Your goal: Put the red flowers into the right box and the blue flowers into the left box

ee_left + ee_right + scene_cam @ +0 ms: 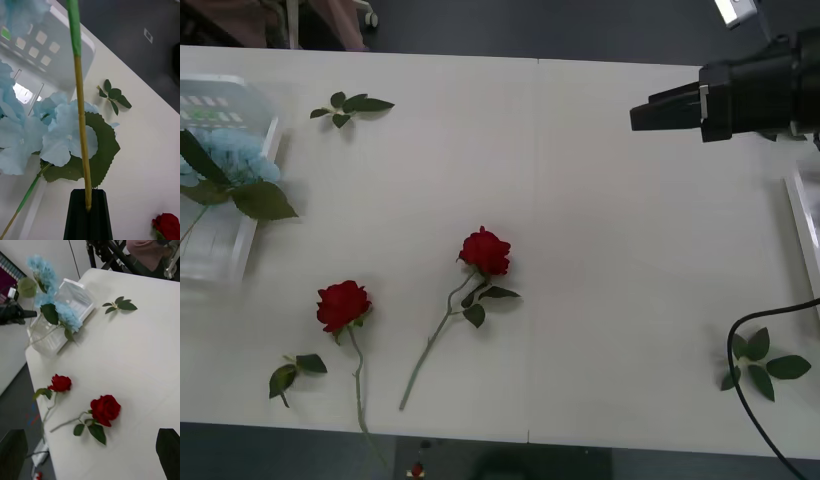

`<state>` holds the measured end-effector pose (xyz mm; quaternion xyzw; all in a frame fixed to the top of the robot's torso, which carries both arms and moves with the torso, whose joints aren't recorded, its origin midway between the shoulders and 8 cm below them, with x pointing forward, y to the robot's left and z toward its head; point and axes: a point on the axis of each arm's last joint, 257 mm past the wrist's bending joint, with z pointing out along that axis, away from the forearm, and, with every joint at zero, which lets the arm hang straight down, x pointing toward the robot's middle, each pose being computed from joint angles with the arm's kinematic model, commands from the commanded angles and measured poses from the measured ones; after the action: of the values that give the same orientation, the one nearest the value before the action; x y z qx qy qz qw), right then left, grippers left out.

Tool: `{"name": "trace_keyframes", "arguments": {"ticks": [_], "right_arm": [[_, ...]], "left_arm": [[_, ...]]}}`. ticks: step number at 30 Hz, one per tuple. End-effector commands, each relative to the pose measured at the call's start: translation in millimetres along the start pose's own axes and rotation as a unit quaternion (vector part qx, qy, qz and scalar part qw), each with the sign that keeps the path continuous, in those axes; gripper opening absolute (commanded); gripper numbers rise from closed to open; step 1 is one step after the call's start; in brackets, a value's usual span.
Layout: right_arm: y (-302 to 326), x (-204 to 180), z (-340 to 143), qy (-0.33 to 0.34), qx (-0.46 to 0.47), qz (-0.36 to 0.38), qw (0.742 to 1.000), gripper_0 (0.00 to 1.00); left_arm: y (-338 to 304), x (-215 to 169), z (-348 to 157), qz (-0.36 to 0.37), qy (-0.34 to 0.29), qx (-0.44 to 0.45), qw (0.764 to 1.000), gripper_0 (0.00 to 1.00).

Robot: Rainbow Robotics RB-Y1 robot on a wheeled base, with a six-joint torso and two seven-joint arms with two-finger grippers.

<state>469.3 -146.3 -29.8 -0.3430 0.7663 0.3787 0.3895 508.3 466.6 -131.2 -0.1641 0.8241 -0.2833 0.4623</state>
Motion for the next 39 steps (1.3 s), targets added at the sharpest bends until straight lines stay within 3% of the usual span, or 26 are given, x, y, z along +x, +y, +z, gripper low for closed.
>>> {"name": "trace_keyframes", "arguments": {"ticks": [1, 6, 8, 10, 14, 22, 31, 39], "right_arm": [[-8, 3, -22, 0.023, 0.028, -0.060, 0.998, 1.00], [-31, 28, -39, 0.050, 0.025, -0.091, 0.994, 1.00], [-40, 34, -43, 0.053, 0.024, -0.101, 0.993, 1.00], [-49, 42, -48, 0.058, 0.023, -0.116, 0.991, 1.00], [-61, 47, -54, 0.059, 0.026, -0.156, 0.986, 1.00], [-73, 41, -59, 0.053, 0.042, -0.260, 0.963, 1.00], [-76, 41, -56, 0.051, 0.046, -0.258, 0.964, 1.00], [-75, 42, -53, 0.049, 0.044, -0.257, 0.964, 1.00]], "left_arm": [[-7, -26, -8, 0.045, -0.013, -0.009, 0.999, 0.00], [-8, -21, 1, 0.051, -0.010, -0.011, 0.999, 0.00], [-7, -21, 1, 0.051, -0.010, -0.013, 0.999, 0.05], [-5, -22, 1, 0.053, -0.011, -0.016, 0.998, 0.20], [-4, -24, -1, 0.053, -0.014, -0.017, 0.998, 0.39], [-10, -30, -5, 0.044, -0.022, -0.005, 0.999, 0.58], [-52, -35, -41, 0.056, 0.002, 0.048, 0.997, 0.88], [-98, -1, -73, 0.069, 0.023, 0.084, 0.994, 1.00]]}}
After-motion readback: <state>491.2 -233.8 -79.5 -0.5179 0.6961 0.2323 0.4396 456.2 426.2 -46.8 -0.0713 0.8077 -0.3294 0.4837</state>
